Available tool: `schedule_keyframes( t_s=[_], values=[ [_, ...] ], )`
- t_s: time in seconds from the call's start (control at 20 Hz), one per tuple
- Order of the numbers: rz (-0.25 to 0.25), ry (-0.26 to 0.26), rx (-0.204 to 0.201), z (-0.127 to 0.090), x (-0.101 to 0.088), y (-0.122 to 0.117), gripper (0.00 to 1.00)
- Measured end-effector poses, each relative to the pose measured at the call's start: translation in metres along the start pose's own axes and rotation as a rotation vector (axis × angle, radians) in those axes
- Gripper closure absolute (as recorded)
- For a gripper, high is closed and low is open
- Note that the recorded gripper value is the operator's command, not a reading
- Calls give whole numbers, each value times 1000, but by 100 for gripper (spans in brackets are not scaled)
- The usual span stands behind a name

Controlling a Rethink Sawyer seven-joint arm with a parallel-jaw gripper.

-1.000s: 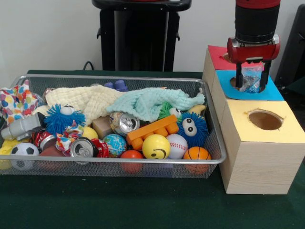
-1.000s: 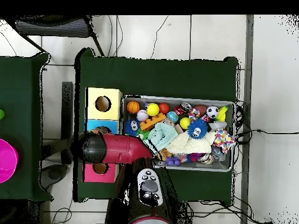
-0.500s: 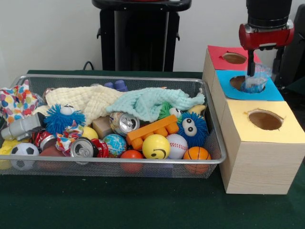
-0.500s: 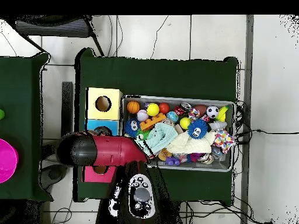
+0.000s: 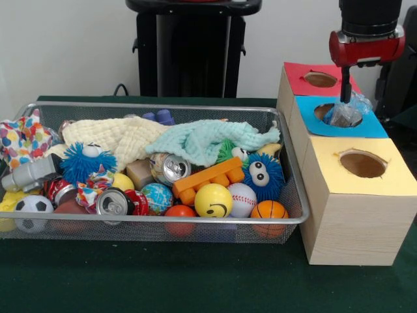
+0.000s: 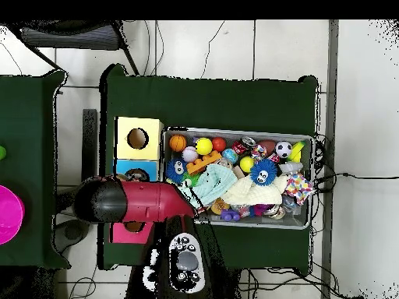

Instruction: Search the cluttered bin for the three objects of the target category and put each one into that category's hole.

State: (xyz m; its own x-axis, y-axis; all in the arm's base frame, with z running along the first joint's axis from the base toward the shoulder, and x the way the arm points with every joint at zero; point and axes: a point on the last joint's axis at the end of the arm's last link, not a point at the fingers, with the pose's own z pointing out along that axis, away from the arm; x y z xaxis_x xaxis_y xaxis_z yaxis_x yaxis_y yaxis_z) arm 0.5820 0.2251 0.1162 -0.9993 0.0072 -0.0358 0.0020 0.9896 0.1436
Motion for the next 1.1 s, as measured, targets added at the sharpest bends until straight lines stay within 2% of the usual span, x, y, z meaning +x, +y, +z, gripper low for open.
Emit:
schedule_keyframes(
  t_s=[0.35,0.6,0.65,0.85,1.1],
  values=[
    [7,-8,14,-4,-1,-6,0],
    [22,-46,37,-24,-8,-18,0],
    [21,-65,53,-32,-11,-25,0],
    [18,-94,89,-45,-15,-40,0],
    [9,-118,127,-55,-19,-55,0]
  ],
)
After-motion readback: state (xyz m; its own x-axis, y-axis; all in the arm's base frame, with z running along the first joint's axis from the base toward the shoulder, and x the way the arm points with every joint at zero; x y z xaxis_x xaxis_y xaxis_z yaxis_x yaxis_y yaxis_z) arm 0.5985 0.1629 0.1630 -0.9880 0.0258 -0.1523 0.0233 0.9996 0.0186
